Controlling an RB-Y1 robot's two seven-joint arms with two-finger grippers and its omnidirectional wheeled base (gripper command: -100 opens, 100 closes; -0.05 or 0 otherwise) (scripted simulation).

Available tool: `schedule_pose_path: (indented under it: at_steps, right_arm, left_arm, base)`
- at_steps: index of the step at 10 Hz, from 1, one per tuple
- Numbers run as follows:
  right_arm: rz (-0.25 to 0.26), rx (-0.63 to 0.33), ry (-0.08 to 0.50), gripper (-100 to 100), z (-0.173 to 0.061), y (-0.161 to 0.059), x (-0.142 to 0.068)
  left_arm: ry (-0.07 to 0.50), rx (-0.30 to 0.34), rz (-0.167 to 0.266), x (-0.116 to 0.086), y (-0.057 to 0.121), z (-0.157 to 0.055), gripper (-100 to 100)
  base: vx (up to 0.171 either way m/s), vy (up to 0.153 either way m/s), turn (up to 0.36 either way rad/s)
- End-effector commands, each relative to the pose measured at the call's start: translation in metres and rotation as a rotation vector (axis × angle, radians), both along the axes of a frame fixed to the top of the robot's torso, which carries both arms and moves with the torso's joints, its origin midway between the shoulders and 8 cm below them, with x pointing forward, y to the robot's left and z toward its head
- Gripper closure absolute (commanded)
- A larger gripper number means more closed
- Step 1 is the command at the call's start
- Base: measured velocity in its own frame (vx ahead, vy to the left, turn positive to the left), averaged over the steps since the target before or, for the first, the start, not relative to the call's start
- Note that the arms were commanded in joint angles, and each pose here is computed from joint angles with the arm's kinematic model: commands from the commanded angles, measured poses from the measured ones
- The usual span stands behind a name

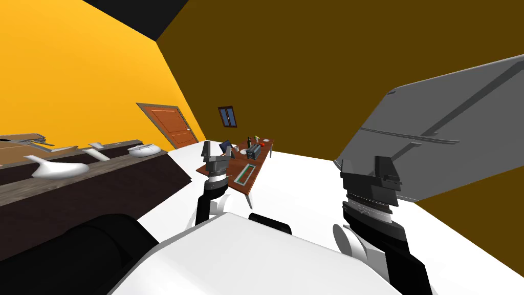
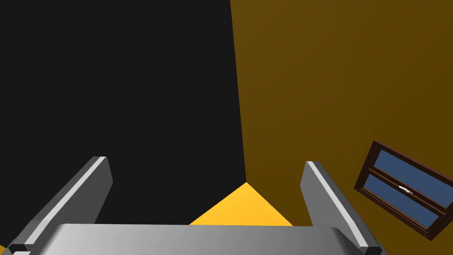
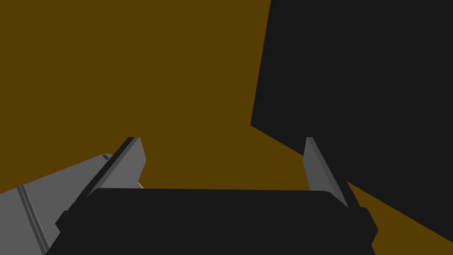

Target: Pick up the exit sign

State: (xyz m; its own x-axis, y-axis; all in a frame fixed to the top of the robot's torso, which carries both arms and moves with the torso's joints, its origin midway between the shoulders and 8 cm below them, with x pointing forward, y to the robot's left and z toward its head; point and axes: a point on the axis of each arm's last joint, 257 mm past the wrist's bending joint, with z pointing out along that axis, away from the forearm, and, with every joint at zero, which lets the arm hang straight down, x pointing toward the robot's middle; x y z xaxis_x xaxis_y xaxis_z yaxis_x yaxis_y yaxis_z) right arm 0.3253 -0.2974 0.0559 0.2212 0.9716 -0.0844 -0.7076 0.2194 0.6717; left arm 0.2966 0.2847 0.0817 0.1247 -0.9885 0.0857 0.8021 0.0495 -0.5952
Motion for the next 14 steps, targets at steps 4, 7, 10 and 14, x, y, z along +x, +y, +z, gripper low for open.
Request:
schedule_pose_path:
  at_steps: [4, 7, 10, 14]
  right_arm:
    - [0.000, 0.000, 0.000, 0, 0.000, 0.000, 0.000]
    - [0.000, 0.000, 0.000, 0, 0.000, 0.000, 0.000]
    - [0.000, 0.000, 0.000, 0, 0.000, 0.000, 0.000]
    - [0.000, 0.000, 0.000, 0, 0.000, 0.000, 0.000]
  left_arm:
    - [0.039, 0.092, -0.068, 0.011, -0.015, -0.020, -100]
    - [0.082, 0.154, -0.123, 0.020, -0.023, -0.047, -100]
    - [0.132, 0.207, -0.168, 0.028, -0.027, -0.075, -100]
    - [0.216, 0.250, -0.206, 0.038, -0.024, -0.117, -100]
  base:
    - [-0.048, 0.045, -0.047]
    - [-0.087, 0.087, -0.113]
    - [-0.059, 0.052, -0.115]
    - [-0.053, 0.054, -0.113]
